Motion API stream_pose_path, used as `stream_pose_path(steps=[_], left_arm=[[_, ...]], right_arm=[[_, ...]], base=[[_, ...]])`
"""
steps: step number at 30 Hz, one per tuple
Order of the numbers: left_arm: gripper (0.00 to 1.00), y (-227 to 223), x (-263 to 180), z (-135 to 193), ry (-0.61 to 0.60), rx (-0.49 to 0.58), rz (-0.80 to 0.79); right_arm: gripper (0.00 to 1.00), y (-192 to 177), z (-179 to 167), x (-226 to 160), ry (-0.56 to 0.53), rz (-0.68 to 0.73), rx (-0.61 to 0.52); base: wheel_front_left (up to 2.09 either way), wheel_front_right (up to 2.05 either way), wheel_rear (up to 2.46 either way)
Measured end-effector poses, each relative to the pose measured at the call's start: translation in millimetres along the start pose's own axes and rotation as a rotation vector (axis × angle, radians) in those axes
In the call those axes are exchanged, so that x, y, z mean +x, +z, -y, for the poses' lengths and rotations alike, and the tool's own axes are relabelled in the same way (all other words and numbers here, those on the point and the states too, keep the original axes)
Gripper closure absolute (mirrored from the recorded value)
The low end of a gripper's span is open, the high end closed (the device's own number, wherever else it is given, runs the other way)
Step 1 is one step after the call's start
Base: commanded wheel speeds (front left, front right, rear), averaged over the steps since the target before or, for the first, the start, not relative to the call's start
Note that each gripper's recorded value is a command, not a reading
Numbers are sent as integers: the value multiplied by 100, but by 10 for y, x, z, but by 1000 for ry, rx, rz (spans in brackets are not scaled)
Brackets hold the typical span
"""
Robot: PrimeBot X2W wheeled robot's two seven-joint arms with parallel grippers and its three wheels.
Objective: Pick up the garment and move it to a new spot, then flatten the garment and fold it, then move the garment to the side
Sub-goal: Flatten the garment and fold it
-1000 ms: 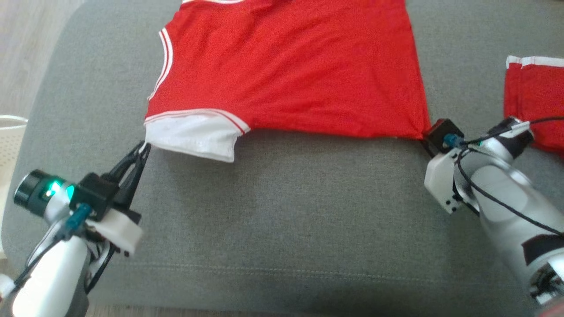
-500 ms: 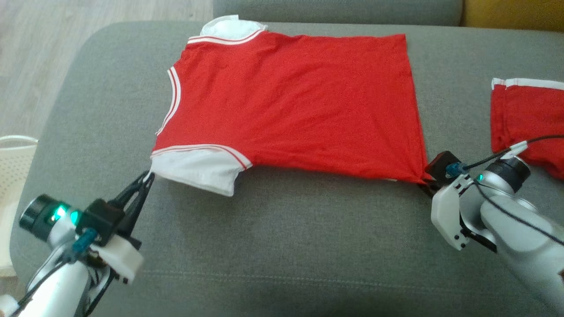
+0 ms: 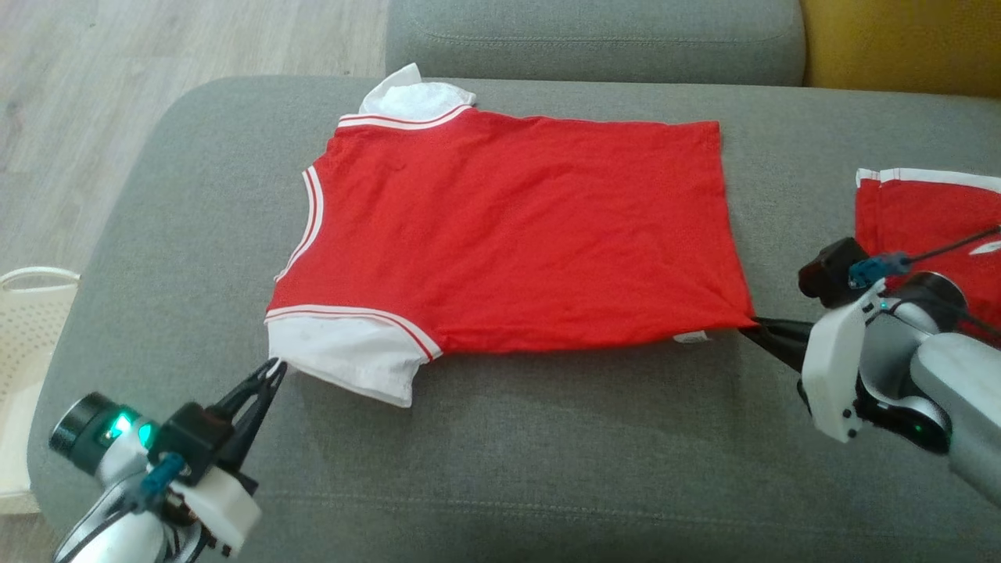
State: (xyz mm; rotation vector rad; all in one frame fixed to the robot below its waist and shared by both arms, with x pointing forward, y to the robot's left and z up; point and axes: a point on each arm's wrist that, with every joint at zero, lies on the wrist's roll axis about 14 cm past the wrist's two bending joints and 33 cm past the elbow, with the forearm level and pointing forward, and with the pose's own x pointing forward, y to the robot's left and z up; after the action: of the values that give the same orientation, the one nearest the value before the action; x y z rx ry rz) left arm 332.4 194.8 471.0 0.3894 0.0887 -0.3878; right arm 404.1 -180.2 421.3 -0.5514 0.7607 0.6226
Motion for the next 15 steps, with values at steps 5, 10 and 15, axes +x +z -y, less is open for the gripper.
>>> stream_pose_path(steps=[5, 10, 15], left_arm=[[100, -26, -16, 47, -13, -16, -7], [100, -39, -67, 74, -27, -4, -12], [100, -120, -165, 107, -40, -12, -37]], right_arm=[[100, -51, -101, 33, 31, 2, 36], [100, -123, -207, 25, 58, -19, 36], [100, -249, -322, -33, 90, -64, 41]], base=[[0, 0, 0], [0, 0, 0], [0, 0, 0]])
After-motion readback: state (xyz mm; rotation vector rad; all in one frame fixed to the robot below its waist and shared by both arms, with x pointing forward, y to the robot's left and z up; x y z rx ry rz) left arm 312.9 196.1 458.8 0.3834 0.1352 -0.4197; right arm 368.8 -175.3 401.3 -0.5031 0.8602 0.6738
